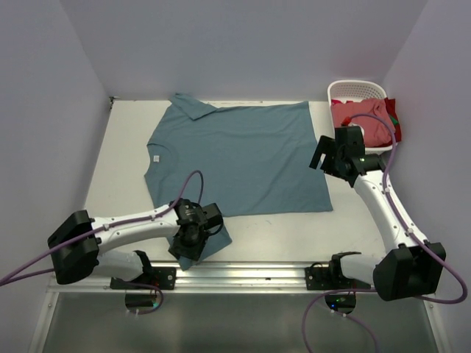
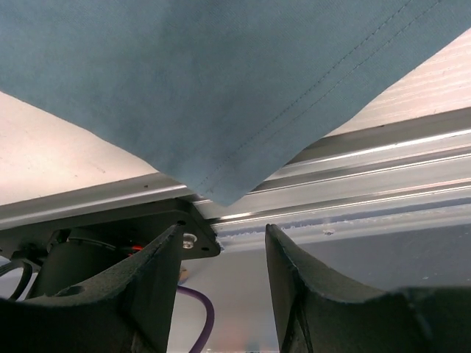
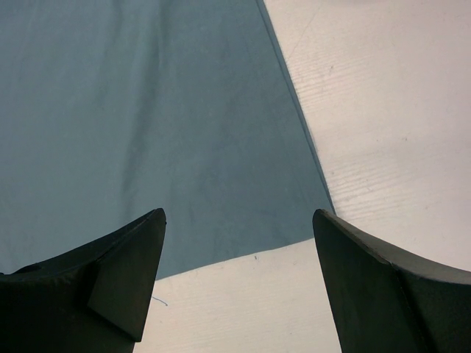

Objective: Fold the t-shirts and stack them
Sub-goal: Flatten the tshirt out

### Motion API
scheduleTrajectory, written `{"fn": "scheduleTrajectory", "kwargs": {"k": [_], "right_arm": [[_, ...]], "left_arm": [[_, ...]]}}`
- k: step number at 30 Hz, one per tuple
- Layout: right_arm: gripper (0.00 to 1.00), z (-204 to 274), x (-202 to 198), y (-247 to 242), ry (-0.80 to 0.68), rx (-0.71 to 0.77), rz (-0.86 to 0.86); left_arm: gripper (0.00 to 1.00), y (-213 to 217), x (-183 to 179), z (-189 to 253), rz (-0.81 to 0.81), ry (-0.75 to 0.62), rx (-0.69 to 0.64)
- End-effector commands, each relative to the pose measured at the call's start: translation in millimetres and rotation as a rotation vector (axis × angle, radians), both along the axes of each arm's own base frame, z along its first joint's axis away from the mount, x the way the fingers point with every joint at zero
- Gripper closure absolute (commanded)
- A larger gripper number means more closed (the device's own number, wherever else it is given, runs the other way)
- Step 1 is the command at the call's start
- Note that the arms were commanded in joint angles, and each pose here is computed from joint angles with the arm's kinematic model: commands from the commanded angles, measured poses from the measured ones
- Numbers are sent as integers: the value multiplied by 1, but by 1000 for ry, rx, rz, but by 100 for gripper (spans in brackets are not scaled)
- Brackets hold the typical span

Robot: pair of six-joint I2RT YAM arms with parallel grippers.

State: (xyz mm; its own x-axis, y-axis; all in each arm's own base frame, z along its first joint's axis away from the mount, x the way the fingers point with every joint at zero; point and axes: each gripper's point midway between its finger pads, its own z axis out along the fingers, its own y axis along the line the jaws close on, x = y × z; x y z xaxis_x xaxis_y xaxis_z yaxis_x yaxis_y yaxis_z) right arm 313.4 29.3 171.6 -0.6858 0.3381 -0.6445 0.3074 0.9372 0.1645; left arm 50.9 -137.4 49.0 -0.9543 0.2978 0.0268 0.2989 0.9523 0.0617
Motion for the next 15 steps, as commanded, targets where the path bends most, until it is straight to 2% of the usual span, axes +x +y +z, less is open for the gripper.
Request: {"fn": "scheduleTrajectory", "kwargs": {"k": [1,8,12,15], "right_arm": [[15,5,-6,-4,-11,-11,-24],[15,6,-9,-7,-19,-22,-34],[15,8,-9,-9,-27,-25,-38],[16,11,-9,-9,-38,-27,-41]], "left_arm": [[47,4,-7,-6,-50,49,34],[46,7,-16,-33,-135,134,56],[46,-1,-11,-34,-160,123,28],[51,-11,-9,-36,-179,125,-8]]}}
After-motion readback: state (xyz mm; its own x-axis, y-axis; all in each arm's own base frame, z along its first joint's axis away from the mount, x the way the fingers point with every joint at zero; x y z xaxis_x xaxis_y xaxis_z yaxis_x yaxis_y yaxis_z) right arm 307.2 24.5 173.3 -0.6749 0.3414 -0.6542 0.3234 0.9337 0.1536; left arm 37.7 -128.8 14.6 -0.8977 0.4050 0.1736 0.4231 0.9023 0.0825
